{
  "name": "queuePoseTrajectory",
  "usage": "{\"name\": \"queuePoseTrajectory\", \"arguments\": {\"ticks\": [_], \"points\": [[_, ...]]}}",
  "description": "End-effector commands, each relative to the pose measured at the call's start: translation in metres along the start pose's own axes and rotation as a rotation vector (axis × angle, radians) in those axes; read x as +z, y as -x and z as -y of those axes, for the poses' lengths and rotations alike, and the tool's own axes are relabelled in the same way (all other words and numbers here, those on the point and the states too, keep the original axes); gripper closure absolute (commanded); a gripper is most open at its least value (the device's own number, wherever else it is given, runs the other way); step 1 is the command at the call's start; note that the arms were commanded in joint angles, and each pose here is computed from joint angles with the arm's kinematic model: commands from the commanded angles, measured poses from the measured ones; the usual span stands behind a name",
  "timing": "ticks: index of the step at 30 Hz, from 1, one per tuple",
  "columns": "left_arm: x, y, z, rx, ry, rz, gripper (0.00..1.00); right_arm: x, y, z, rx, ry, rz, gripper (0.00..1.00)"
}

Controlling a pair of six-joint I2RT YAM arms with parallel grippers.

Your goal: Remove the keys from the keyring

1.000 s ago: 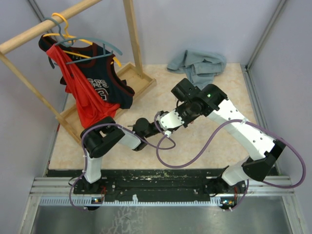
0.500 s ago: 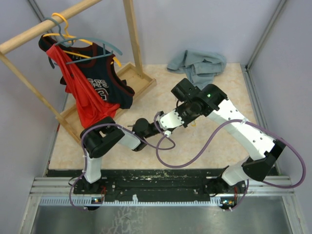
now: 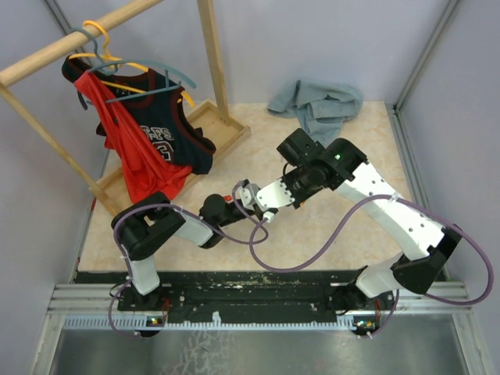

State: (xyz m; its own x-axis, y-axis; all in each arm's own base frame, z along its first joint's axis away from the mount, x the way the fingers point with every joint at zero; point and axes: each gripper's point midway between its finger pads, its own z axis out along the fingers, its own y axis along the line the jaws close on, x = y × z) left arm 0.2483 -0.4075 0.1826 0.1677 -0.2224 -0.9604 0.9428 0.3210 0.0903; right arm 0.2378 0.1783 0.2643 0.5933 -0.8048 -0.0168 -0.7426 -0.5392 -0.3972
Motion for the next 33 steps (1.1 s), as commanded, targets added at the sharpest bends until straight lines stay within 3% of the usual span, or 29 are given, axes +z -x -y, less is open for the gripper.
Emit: {"name": "queuePoseTrajectory", "arguments": {"ticks": [1, 10, 21, 33], "points": [[-0.010, 0.069, 0.003, -0.031, -0.034, 0.228, 1.00, -0.009, 0.003, 0.003, 0.037, -0.077, 0.052, 1.00], [-0.013, 0.058, 0.011, -0.180, -0.129, 0.142, 1.00, -0.001, 0.015, 0.000, 0.057, -0.061, 0.144, 1.00], [-0.019, 0.045, 0.023, -0.293, -0.197, 0.055, 1.00, -0.001, 0.014, 0.004, 0.096, -0.084, 0.153, 1.00], [-0.038, 0.039, 0.034, -0.512, -0.198, -0.091, 1.00, 0.024, 0.020, -0.003, 0.270, -0.096, 0.380, 1.00]]}}
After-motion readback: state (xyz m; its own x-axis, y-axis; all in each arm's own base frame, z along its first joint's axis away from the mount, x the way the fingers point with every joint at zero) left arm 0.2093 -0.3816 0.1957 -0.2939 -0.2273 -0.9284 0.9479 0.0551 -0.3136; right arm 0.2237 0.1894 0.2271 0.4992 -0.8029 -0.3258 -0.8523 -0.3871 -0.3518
